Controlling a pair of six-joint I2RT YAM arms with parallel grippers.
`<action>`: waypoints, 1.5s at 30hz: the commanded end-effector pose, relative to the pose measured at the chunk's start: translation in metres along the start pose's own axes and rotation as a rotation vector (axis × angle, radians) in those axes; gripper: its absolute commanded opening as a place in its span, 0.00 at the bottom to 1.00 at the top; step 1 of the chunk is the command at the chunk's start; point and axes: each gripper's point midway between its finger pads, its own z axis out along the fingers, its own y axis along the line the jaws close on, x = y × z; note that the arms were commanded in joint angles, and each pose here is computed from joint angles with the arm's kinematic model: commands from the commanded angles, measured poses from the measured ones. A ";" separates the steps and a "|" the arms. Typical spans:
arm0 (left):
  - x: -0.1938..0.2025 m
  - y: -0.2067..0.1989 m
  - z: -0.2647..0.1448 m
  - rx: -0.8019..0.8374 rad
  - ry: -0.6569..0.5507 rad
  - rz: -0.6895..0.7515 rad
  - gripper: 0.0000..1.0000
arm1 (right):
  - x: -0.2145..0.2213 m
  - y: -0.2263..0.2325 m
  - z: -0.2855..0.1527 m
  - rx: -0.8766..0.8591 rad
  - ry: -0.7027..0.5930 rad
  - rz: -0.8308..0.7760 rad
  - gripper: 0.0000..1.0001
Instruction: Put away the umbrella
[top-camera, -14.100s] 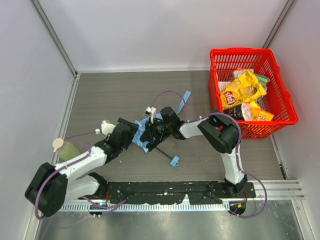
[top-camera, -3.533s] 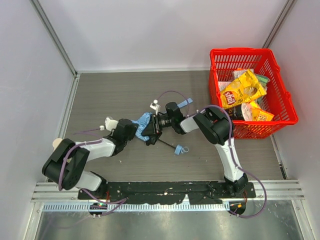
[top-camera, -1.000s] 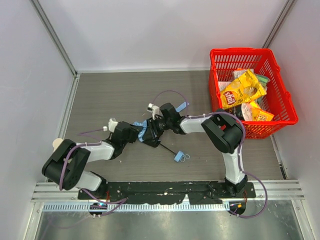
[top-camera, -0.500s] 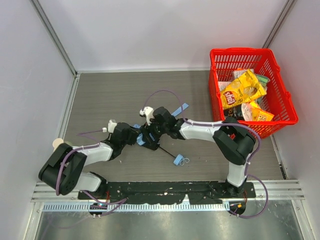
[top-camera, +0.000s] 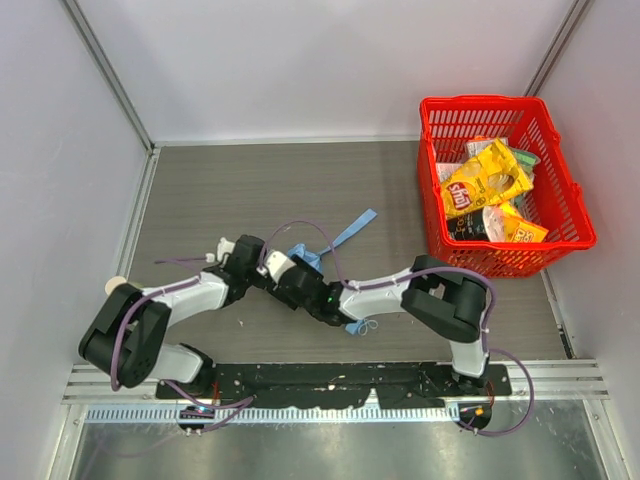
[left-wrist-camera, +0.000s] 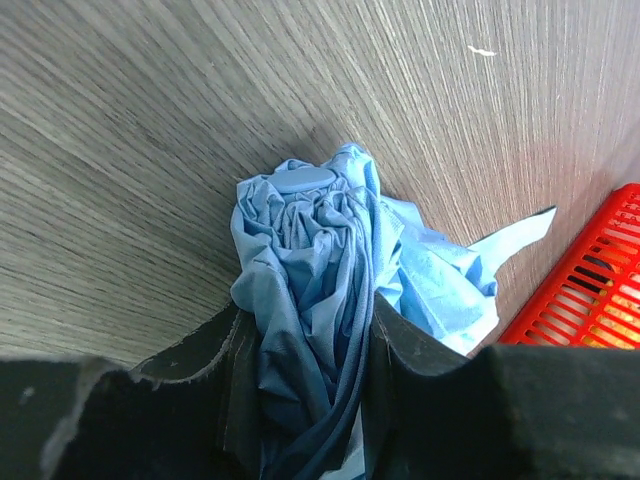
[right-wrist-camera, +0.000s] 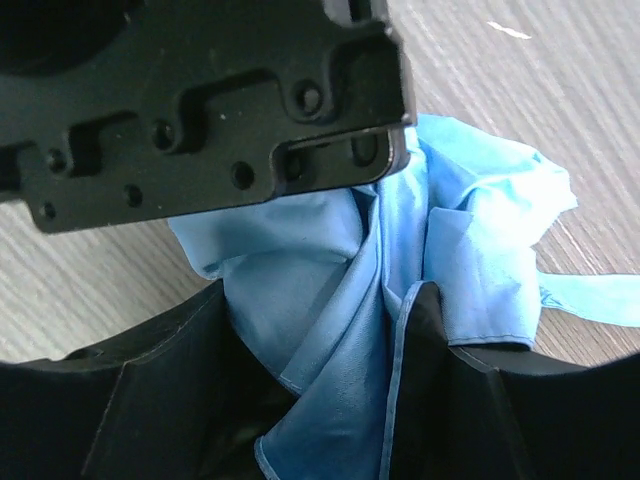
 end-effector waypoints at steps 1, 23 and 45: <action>0.006 0.061 -0.003 -0.241 0.020 -0.013 0.00 | 0.054 -0.005 0.010 0.113 0.094 -0.070 0.63; -0.006 0.030 -0.001 0.005 -0.045 0.161 1.00 | 0.035 0.043 -0.016 -0.991 0.077 0.733 0.01; 0.003 0.042 0.007 0.010 -0.008 0.173 0.00 | 0.030 -0.026 -0.003 -0.597 0.210 0.667 0.67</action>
